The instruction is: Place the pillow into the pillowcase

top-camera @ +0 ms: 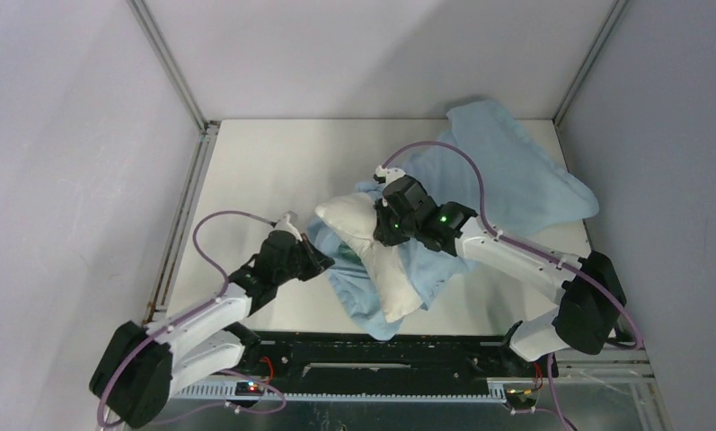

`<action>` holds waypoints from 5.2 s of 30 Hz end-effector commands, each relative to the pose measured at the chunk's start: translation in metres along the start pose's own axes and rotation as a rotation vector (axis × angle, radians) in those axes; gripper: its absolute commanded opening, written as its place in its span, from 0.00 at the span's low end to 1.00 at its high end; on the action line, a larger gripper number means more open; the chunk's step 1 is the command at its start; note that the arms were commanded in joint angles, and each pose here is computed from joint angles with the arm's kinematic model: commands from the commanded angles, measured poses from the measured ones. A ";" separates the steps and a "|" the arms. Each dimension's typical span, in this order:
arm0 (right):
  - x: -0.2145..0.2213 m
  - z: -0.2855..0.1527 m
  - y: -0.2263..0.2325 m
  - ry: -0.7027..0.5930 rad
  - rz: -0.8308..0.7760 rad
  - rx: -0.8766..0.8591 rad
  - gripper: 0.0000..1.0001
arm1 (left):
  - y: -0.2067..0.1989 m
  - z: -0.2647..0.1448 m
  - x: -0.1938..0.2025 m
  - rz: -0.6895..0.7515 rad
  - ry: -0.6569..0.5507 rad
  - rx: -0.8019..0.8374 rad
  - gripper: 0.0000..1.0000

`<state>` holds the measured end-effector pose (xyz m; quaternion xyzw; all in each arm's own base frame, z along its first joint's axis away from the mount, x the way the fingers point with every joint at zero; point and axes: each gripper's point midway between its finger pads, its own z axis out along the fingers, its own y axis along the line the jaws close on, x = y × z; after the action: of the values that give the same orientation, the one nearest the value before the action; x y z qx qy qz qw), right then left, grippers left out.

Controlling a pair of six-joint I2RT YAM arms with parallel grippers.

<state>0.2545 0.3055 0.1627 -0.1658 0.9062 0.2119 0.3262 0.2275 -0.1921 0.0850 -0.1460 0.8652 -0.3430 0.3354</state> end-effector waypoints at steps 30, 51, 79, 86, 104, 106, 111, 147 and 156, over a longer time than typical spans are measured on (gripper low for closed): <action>-0.018 0.006 0.022 -0.036 0.107 -0.171 0.00 | -0.041 0.006 -0.046 0.584 -0.070 -0.326 0.60; -0.019 -0.004 0.021 -0.036 0.127 -0.168 0.00 | 0.025 0.091 -0.043 0.514 -0.153 -0.661 0.49; 0.017 -0.011 0.006 0.014 -0.371 -0.007 0.01 | -0.018 0.004 -0.113 -0.002 -0.450 -0.006 0.00; -0.029 -0.031 0.062 -0.142 -0.476 -0.125 0.54 | -0.047 -0.001 -0.114 0.029 -0.450 0.141 0.00; -0.109 0.031 0.107 -0.173 -0.649 -0.155 0.82 | -0.032 -0.012 -0.103 0.014 -0.463 0.141 0.00; -0.100 0.043 0.097 -0.148 -0.650 -0.140 0.84 | -0.022 -0.011 -0.100 -0.009 -0.459 0.096 0.00; -0.081 0.070 0.073 -0.089 -0.657 -0.049 0.77 | -0.007 -0.010 -0.098 -0.042 -0.460 0.032 0.00; -0.115 -0.058 0.091 -0.253 -0.225 -0.480 0.00 | -0.009 0.043 -0.068 0.273 -0.228 -0.255 0.58; -0.119 -0.072 0.091 -0.273 -0.199 -0.494 0.00 | -0.009 0.061 -0.074 0.196 -0.303 -0.229 0.40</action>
<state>0.2755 0.3659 0.2546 -0.3045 0.8019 0.3587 0.3683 0.2982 -0.1834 0.0624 -0.1140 0.8888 -0.1479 0.4185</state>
